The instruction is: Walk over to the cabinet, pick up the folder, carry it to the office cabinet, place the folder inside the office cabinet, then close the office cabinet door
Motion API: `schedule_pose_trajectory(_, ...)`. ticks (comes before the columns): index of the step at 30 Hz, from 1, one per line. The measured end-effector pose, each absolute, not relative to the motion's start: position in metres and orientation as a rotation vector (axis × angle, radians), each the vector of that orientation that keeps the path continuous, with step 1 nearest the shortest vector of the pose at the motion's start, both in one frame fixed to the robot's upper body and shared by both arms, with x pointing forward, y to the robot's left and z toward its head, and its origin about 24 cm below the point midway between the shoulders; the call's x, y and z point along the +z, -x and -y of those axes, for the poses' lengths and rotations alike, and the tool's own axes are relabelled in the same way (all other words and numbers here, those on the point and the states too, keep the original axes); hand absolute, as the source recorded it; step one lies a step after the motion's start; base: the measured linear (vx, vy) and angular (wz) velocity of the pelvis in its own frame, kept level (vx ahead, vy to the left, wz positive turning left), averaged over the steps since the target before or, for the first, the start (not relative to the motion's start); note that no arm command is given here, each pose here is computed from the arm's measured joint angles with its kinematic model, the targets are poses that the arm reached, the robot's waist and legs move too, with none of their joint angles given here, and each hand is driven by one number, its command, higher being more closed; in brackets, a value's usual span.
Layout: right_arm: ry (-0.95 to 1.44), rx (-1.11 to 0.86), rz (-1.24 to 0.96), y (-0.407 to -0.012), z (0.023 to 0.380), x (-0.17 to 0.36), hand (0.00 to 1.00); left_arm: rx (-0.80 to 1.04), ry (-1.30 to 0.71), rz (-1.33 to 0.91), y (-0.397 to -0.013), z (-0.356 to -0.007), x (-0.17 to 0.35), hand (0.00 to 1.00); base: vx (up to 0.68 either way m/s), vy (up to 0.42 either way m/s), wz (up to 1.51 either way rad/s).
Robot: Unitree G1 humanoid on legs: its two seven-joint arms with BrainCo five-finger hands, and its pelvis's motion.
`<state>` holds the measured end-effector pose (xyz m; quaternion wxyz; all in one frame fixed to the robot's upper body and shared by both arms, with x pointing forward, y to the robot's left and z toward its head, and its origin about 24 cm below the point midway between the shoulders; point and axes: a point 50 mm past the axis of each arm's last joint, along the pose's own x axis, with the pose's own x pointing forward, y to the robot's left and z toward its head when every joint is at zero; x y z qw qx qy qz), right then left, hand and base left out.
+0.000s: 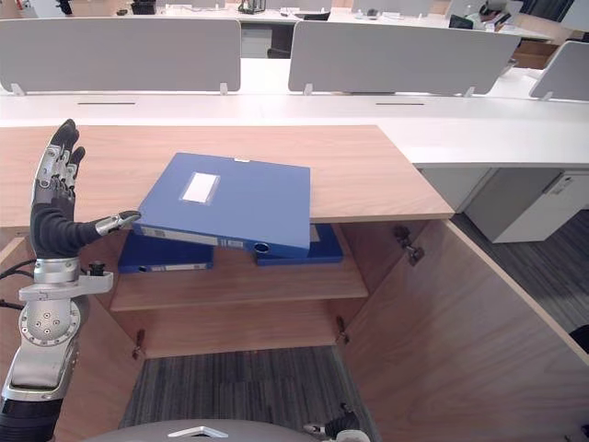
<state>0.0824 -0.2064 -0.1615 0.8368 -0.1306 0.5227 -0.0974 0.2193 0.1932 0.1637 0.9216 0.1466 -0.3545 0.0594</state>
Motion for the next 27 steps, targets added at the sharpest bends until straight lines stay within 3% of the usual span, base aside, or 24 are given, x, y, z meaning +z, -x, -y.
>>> schedule_pose_trajectory(7,0.273,-0.203,-1.105,-0.082,0.206,-0.162,0.0,-0.069,-0.396,0.751,-0.226,-0.167,0.166,0.0,-0.01,-0.001,0.0)
schedule_pose_trajectory(17,0.274,-0.202,-1.093,-0.087,0.206,-0.161,0.0,-0.27,-0.826,0.713,-0.246,-0.147,0.144,0.0,0.0,0.0,0.0)
schedule_pose_trajectory(27,0.273,-0.205,-1.083,-0.089,0.206,-0.16,0.0,-0.275,-1.052,0.708,-0.253,-0.142,0.13,0.0,0.0,0.0,0.0)
